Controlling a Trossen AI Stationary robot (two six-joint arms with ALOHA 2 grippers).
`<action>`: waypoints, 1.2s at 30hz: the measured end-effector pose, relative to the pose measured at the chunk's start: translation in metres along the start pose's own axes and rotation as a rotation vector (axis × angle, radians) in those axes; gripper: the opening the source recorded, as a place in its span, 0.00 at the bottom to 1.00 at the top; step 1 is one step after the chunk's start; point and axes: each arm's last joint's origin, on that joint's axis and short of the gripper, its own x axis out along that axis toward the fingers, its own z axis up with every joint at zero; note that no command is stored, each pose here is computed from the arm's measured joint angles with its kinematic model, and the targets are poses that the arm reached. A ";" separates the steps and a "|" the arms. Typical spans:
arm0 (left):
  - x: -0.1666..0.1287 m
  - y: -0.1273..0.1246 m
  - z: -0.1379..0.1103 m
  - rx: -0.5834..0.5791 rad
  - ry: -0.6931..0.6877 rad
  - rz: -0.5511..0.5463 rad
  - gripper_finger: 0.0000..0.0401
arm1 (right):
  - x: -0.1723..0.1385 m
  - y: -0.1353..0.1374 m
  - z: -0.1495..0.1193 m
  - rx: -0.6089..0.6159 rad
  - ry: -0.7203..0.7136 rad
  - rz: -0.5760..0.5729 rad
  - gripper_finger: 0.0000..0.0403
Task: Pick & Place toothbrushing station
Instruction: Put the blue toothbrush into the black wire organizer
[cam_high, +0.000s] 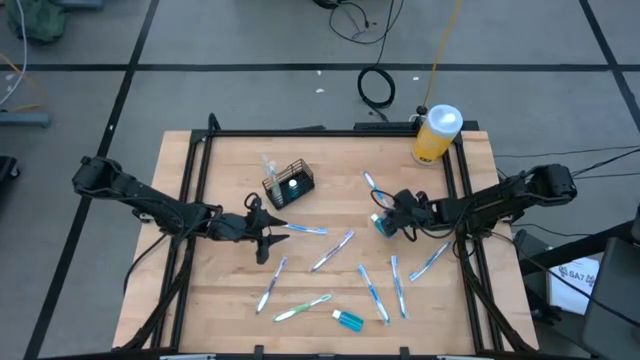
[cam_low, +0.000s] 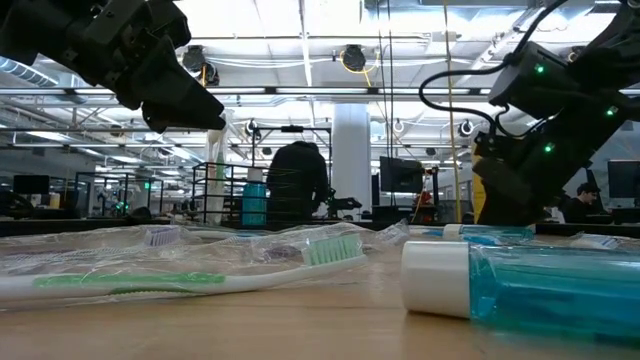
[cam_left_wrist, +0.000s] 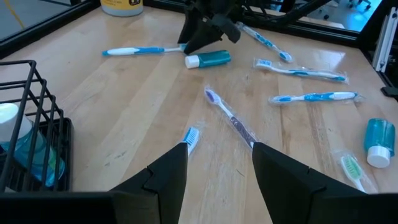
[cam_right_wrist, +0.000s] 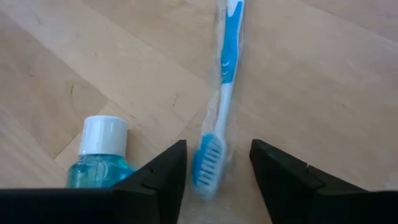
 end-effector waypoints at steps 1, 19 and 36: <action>0.000 0.000 0.000 0.000 0.000 0.000 0.47 | 0.000 0.000 0.000 -0.002 0.001 -0.002 0.38; 0.000 0.000 0.000 -0.026 0.001 0.000 0.47 | 0.000 0.006 0.006 -0.111 -0.077 0.057 0.12; -0.029 -0.001 0.022 -0.047 -0.071 -0.227 0.47 | -0.043 0.052 0.080 -0.388 -0.404 0.206 0.08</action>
